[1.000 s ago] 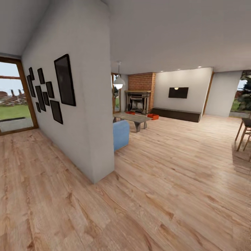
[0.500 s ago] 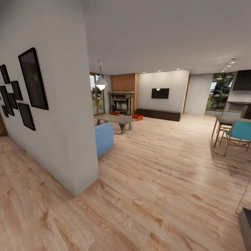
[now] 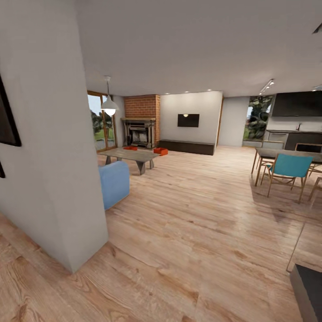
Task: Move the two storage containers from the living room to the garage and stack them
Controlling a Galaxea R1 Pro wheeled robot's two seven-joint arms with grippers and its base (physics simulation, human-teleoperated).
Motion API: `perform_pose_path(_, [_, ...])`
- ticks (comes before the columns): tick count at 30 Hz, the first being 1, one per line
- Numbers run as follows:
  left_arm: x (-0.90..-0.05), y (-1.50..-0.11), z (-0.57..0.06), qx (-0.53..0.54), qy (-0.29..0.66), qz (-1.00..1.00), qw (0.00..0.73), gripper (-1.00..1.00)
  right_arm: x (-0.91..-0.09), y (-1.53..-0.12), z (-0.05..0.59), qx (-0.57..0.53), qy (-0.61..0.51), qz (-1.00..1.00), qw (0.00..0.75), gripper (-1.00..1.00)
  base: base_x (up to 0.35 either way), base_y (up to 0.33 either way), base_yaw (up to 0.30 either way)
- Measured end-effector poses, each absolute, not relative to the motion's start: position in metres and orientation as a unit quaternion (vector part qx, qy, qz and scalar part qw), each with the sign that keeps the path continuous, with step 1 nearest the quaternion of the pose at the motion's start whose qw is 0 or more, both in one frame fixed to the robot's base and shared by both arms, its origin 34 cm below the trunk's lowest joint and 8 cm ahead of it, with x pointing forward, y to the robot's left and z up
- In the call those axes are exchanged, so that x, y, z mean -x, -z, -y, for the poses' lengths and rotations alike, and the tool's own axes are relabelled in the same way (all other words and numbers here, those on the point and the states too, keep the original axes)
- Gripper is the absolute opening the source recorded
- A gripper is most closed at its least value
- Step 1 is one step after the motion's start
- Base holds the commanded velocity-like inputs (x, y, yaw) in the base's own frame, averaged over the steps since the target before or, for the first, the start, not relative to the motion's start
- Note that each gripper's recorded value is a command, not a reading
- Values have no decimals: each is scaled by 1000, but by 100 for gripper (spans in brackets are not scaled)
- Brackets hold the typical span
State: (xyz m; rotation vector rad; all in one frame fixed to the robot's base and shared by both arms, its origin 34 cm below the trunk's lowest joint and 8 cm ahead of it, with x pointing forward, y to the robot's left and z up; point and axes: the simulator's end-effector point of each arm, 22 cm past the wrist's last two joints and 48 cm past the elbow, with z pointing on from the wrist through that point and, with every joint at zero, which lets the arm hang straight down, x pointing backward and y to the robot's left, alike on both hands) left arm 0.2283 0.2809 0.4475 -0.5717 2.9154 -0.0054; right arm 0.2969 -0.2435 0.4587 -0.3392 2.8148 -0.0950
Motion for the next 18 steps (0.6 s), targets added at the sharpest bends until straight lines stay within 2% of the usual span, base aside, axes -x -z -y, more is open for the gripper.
perform_pose_path(18, [-227, -447, -280, 192, 2, -978, 82, 100, -297, -459, 243, 123, 33, -980, 152, 100, 324, 0, -1])
